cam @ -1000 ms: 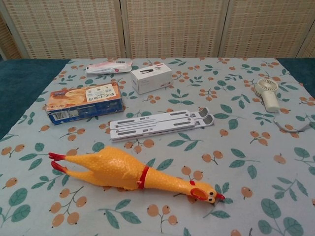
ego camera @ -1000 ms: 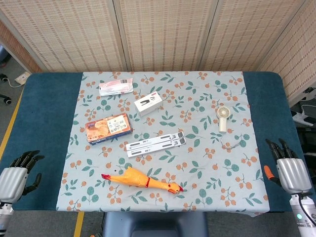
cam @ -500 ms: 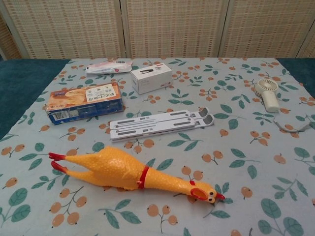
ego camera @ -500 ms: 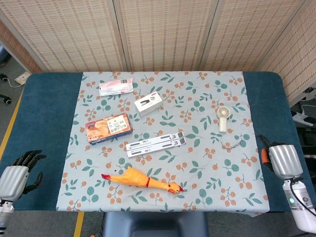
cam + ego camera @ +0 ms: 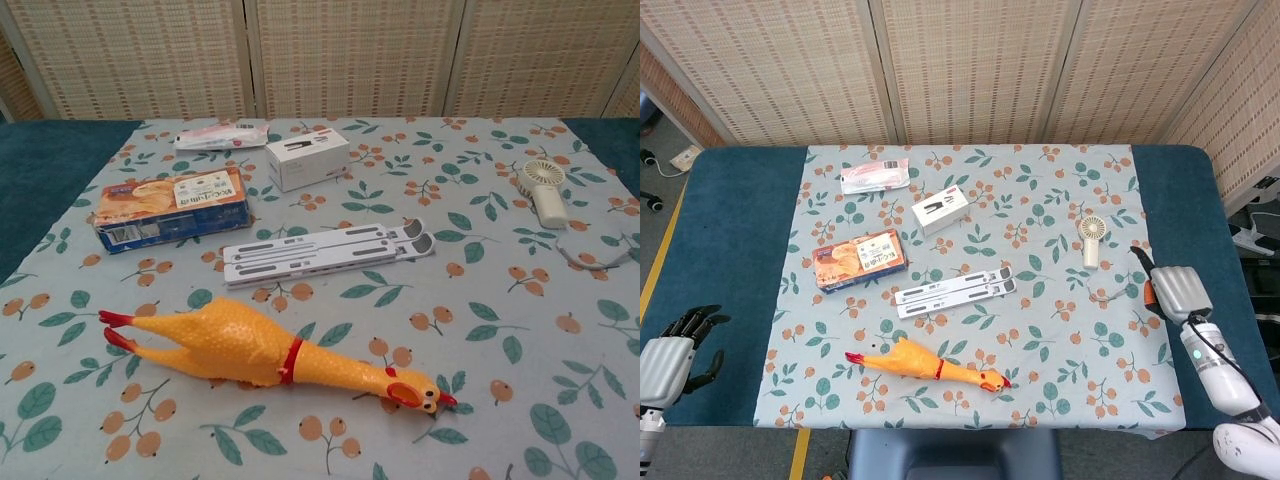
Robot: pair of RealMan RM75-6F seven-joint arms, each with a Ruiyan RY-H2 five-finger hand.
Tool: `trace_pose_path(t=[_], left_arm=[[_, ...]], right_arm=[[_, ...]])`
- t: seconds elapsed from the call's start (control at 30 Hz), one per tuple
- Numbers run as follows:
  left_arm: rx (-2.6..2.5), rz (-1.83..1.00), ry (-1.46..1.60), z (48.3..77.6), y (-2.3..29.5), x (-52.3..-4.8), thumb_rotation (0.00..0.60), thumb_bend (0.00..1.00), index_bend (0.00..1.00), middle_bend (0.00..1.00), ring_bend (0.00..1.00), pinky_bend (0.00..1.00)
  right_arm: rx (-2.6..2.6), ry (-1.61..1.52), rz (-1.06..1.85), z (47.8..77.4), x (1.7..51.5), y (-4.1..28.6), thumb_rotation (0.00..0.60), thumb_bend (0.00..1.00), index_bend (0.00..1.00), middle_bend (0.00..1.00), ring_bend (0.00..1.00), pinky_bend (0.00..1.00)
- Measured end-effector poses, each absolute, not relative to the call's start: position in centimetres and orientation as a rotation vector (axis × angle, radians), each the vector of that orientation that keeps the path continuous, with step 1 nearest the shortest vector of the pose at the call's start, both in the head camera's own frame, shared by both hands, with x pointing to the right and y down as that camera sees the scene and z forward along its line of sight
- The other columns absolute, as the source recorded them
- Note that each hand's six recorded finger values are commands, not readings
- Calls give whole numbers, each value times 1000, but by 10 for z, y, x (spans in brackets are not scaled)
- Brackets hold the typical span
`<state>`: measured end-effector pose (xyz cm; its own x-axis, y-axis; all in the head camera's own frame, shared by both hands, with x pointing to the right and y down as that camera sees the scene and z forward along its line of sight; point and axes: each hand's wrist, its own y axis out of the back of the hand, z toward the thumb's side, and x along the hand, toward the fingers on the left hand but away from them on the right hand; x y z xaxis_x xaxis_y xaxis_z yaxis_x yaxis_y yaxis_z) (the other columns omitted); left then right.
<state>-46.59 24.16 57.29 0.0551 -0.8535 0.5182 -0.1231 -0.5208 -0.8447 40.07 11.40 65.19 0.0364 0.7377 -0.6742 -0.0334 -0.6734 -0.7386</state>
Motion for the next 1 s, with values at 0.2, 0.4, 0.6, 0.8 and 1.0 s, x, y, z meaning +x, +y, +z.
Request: trace_pose_path(t=[0.2, 0.4, 0.6, 0.8, 1.0], left_arm=[[-1727, -1530, 971, 575, 242, -465, 600, 470, 252, 138, 130, 263], [-1738, -1531, 969, 575, 243, -465, 600, 470, 252, 138, 130, 263], [-1744, -1531, 975, 575, 243, -466, 600, 470, 253, 138, 130, 263], [-1752, -1533, 973, 575, 243, -466, 600, 471, 253, 138, 130, 264], [-1755, -1543, 967, 577, 243, -466, 600, 472, 254, 138, 131, 264]], right_arm=[[-1745, -709, 1712, 672, 389, 98, 600, 874, 137, 865, 696, 739], [-1778, -725, 1738, 685, 383, 92, 600, 901, 137, 880, 697, 740], [-1759, -709, 1787, 700, 383, 87, 600, 906, 124, 881, 697, 739], [-1767, -687, 1847, 717, 382, 87, 600, 906, 75, 881, 697, 740], [-1789, -682, 1868, 727, 378, 90, 600, 906, 59, 881, 697, 740]])
